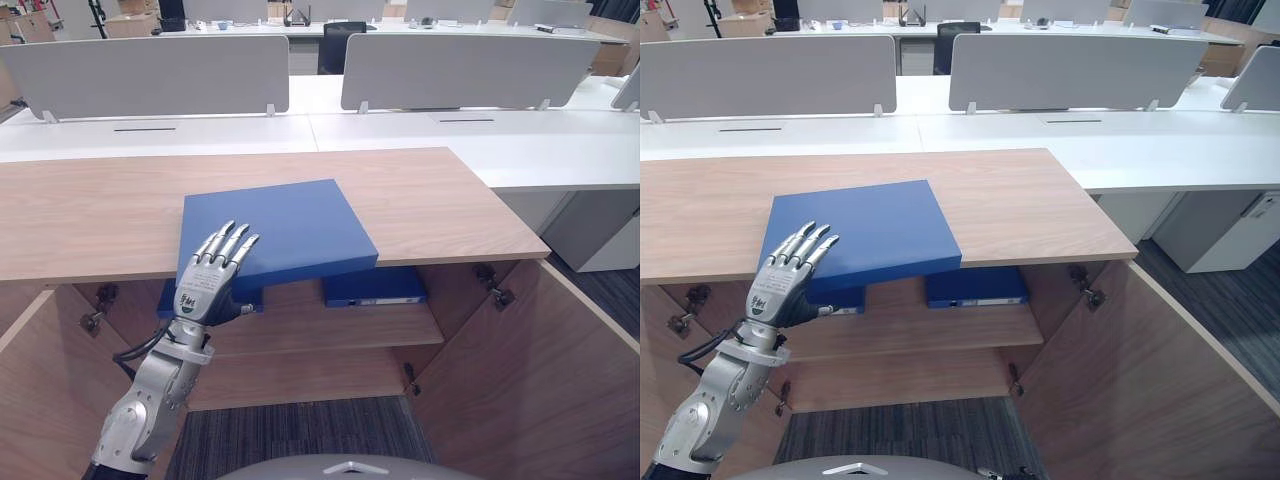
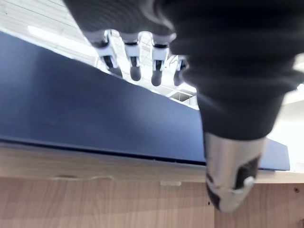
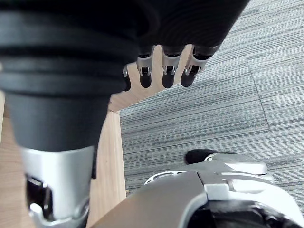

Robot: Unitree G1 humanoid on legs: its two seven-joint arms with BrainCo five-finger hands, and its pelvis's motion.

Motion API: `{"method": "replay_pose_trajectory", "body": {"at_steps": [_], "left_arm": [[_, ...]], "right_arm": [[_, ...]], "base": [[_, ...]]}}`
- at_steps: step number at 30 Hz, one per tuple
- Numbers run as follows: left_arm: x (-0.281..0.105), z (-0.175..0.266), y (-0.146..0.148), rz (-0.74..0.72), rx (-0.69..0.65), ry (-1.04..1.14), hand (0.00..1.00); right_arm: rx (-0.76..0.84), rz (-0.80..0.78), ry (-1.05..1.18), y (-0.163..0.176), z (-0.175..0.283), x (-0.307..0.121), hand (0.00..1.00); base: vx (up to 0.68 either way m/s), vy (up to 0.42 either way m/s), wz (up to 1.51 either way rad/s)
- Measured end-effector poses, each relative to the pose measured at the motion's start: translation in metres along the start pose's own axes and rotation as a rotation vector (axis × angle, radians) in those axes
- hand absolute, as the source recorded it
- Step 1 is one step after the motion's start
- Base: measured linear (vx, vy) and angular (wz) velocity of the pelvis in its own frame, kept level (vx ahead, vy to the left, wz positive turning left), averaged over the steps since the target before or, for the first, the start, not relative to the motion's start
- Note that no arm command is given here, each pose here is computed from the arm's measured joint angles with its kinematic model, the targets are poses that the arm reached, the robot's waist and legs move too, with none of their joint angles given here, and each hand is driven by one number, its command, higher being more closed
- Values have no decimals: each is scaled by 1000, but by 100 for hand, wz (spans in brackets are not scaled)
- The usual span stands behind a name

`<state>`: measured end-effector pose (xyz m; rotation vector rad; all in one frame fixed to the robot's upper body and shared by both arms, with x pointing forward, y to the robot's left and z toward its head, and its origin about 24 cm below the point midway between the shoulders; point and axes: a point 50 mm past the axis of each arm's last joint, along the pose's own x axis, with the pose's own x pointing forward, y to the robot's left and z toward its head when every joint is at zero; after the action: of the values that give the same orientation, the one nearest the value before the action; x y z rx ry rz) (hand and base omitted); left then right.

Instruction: Walk over to the cabinet, pick up the folder, carry it to the office cabinet, place the folder inside the office cabinet, then close the office cabinet door

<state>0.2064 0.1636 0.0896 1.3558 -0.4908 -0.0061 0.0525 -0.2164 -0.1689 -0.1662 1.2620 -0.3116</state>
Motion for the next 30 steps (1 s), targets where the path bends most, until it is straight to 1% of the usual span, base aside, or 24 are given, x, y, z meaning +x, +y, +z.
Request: {"method": "replay_pose_trajectory", "body": {"at_steps": [9,14,15,20,30], "left_arm": [[-1,-5,1,-9,38,8,0],[-5,-18,-10,-61,74,66,0],[-5,-19,-10,-60,77,73,100],[-5,-26,-8,-53,94,103,100],[9,-32,5,21,140,104,100]], "right_arm": [[44,-7,8,-3,-1,0,0],[49,0,9,-3,-1,0,0],[49,0,9,-3,-1,0,0],[58,0,11,-3,-1,0,0],[62,6,9,-3,-1,0,0]], "base": [[0,0,0],[0,0,0],[0,0,0],[0,0,0],[0,0,0]]}}
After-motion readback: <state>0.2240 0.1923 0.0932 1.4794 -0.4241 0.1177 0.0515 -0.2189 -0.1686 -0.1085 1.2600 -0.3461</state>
